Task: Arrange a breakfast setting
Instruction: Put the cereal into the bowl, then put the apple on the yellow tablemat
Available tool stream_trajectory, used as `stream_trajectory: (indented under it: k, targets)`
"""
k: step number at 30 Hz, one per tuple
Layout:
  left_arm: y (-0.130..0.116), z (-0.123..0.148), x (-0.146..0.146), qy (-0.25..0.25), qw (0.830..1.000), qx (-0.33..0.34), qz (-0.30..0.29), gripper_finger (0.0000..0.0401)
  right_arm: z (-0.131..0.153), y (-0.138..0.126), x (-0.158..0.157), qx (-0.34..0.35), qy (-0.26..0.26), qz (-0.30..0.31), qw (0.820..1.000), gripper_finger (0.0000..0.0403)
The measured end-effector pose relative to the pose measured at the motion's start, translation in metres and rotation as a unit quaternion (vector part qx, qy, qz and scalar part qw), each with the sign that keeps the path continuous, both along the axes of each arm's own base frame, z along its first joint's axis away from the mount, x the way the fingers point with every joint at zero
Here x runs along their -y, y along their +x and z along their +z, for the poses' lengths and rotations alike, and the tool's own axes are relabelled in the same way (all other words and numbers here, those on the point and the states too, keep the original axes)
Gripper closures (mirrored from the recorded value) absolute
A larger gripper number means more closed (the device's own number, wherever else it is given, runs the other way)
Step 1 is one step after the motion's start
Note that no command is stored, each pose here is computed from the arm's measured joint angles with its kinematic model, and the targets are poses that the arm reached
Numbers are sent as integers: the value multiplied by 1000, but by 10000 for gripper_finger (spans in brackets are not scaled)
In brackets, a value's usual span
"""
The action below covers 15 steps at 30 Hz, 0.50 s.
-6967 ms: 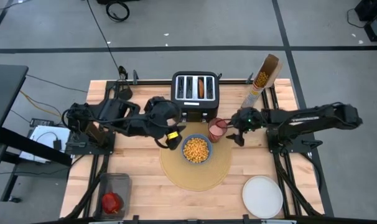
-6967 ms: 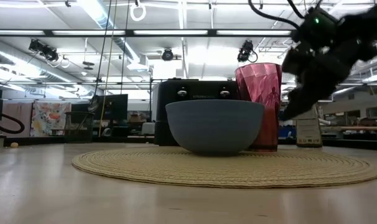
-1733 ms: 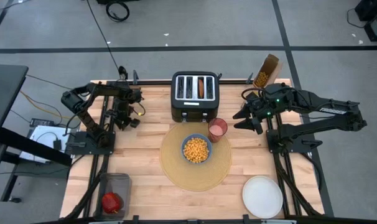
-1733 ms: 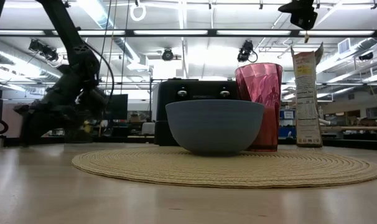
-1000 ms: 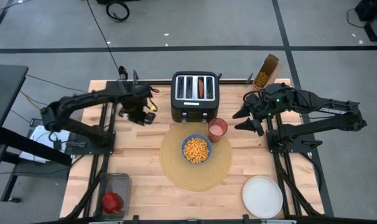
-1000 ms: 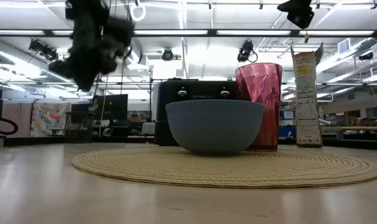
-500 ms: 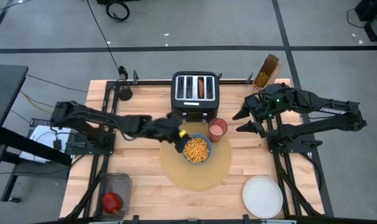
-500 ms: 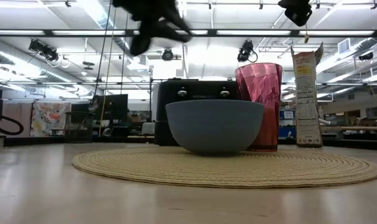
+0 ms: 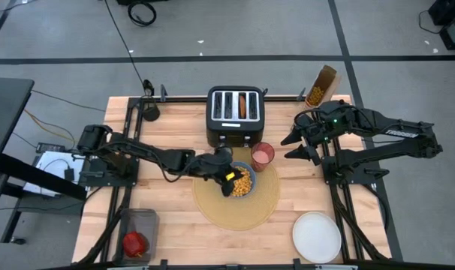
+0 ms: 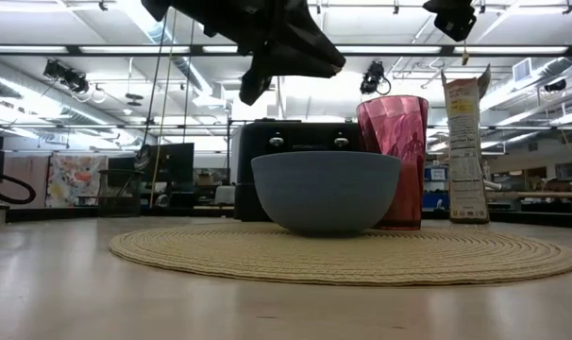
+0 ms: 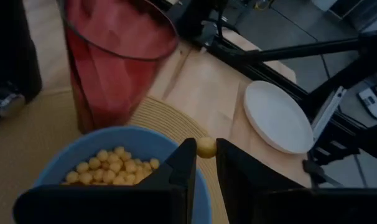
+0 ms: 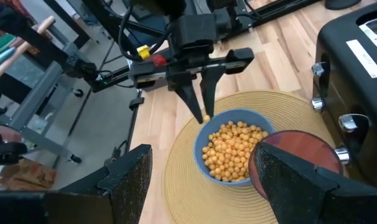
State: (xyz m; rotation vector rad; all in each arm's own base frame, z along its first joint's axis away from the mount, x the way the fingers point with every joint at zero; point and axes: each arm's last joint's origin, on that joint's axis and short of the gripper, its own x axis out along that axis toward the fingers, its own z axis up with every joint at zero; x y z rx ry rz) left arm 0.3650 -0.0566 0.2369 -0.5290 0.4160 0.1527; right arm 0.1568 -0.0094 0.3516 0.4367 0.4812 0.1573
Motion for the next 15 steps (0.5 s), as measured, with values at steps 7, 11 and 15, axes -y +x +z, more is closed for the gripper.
stream_trajectory:
  k: [7,11,15]
  targets:
    - [0,0,-1,13,1000,-1,-5,297,0,0,0,-1,4,-6,1000,118]
    - [0,0,-1,16,1000,-1,-6,264,0,0,0,-1,3,-2,1000,118]
    - [1,9,0,14,1000,4,-11,238,0,0,0,0,3,0,1000,117]
